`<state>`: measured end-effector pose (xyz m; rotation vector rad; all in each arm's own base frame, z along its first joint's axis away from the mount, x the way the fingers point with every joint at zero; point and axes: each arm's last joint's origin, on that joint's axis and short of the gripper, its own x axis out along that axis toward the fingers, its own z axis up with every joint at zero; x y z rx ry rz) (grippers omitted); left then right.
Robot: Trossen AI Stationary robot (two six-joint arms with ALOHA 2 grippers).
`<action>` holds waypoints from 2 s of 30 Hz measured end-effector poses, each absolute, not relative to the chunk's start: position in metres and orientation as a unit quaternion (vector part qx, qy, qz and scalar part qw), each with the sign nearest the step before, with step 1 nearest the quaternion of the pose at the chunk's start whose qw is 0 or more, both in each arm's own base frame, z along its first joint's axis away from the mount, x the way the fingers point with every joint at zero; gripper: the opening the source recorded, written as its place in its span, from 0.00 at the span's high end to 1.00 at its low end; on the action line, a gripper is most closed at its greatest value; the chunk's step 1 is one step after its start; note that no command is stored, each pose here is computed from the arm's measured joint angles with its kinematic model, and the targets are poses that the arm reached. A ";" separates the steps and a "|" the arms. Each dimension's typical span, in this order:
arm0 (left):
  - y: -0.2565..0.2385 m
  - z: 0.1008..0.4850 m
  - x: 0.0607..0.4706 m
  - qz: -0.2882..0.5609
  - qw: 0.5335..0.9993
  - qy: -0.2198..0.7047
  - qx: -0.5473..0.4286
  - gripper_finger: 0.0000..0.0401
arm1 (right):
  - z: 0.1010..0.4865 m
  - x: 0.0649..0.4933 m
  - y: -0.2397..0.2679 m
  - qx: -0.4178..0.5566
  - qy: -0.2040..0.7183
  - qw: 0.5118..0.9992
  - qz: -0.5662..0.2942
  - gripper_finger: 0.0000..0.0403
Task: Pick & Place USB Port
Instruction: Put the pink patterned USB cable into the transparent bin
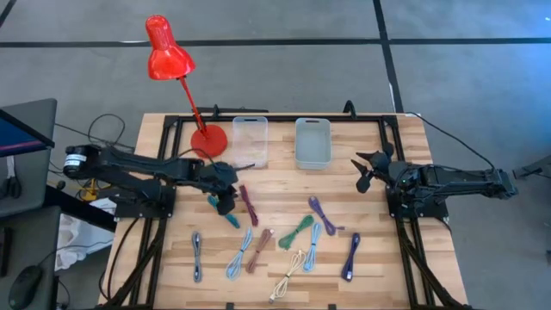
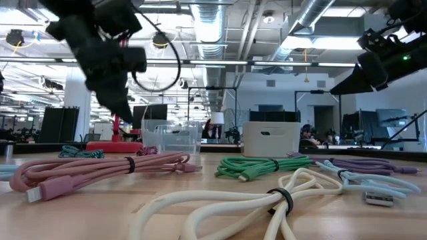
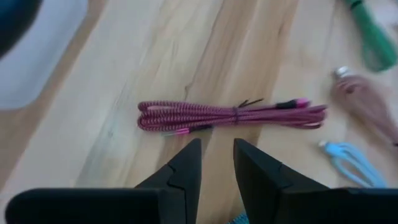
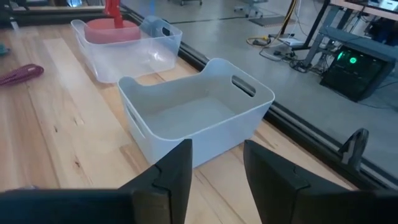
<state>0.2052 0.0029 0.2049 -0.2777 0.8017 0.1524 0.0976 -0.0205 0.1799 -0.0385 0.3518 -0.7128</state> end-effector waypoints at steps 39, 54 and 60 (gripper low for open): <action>0.009 0.169 0.246 0.112 0.922 0.314 -0.197 0.38 | 0.182 0.098 -0.020 -0.017 0.161 0.924 -0.347 0.67; 0.010 0.162 0.239 0.169 0.891 0.347 -0.238 0.36 | 0.182 0.098 -0.020 -0.017 0.162 0.924 -0.347 0.67; 0.010 0.162 0.239 0.174 0.891 0.339 -0.249 0.36 | 0.182 0.098 -0.020 -0.017 0.162 0.924 -0.347 0.67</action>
